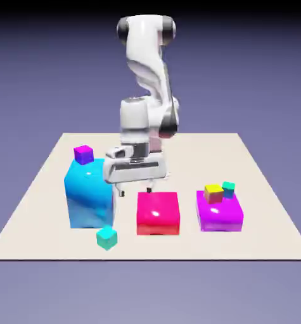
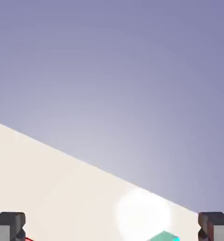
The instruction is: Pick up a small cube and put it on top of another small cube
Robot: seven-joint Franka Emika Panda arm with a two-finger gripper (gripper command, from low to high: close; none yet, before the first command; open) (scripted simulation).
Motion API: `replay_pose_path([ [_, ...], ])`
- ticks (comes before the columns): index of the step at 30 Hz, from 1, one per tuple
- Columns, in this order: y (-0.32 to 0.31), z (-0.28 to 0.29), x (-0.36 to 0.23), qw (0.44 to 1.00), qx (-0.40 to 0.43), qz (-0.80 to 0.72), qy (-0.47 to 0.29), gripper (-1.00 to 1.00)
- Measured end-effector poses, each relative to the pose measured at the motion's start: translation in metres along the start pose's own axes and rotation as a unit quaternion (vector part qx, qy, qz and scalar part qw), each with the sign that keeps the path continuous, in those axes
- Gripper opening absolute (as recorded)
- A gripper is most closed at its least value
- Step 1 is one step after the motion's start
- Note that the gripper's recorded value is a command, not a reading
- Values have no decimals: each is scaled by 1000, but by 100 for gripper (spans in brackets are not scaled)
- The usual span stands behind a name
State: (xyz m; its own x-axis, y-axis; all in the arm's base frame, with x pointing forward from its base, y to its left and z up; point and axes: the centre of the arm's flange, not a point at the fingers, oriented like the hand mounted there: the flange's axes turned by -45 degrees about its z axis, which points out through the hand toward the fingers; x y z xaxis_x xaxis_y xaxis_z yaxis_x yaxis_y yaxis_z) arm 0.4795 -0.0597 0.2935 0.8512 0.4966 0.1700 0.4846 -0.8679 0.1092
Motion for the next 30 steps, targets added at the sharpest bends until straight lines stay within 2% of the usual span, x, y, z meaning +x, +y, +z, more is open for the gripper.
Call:
replay_pose_path([
  [11,51,101,-32,965,46,-177,-190,0],
  [13,53,103,-32,963,47,-181,-194,0],
  [17,50,162,-53,963,47,-181,-194,0],
  [18,49,169,-55,963,47,-181,-194,-100],
  [20,49,169,-55,963,47,-181,-194,-100],
  [24,52,109,-34,963,47,-181,-194,-100],
  [26,49,112,-31,957,57,-192,-211,-100],
  [30,-39,88,18,916,86,-352,-171,-100],
])
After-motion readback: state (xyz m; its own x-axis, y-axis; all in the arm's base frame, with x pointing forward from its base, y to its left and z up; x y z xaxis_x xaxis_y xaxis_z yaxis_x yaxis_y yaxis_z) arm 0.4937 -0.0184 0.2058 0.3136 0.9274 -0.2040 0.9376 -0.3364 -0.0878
